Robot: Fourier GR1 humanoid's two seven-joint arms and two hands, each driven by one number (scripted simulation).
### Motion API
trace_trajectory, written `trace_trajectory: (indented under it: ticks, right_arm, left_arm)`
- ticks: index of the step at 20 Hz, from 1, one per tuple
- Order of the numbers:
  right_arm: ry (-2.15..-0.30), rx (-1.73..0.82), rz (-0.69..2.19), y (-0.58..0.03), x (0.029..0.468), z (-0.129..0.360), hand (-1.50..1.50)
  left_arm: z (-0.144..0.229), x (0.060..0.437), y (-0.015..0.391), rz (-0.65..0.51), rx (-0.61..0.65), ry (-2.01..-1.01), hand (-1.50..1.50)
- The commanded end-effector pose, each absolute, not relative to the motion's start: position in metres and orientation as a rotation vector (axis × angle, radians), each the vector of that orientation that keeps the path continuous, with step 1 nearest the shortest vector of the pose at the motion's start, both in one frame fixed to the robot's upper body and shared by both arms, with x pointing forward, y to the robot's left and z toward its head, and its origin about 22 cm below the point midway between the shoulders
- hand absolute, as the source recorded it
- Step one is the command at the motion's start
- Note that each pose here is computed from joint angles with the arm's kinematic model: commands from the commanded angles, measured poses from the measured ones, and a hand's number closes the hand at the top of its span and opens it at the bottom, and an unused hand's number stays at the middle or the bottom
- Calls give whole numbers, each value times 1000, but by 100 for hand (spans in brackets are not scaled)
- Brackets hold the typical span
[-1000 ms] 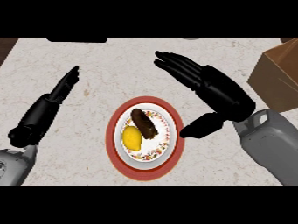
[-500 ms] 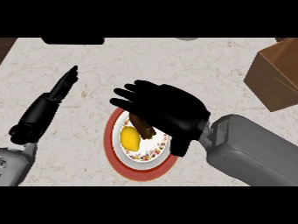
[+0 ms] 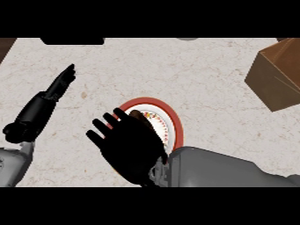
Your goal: Pick the lemon from the plate and place it in the cardboard box
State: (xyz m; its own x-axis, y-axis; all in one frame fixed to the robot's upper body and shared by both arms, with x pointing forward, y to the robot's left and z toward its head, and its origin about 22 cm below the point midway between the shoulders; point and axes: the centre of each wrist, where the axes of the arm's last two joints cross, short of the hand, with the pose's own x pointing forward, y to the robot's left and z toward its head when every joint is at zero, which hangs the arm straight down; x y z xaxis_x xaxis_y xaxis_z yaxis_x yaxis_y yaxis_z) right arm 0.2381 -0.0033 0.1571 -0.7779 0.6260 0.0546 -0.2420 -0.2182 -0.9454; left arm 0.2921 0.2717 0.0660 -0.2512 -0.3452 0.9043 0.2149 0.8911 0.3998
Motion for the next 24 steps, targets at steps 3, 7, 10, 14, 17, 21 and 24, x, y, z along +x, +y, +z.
trace_trajectory:
  ticks: [3,7,10,14,17,21,24]
  right_arm:
    - [-1365,-513,2046,33,236,147,-150]
    - [-1308,-504,2063,23,223,126,-150]
    - [-1310,-558,2052,33,202,116,-150]
    - [-1329,-647,2026,27,240,113,-150]
    - [-1342,-627,2010,27,214,105,-150]
    - [-1328,-658,2061,23,227,86,-150]
    - [-1276,-714,2059,35,256,88,-150]
  left_arm:
    - [56,301,255,-549,88,-1756,0]
    - [74,300,275,-514,100,-1750,0]
    - [52,299,248,-552,75,-1741,0]
    - [64,275,257,-545,94,-1767,0]
    - [64,284,270,-535,94,-1745,0]
    - [65,288,264,-545,78,-1747,0]
    - [70,293,262,-536,72,-1737,0]
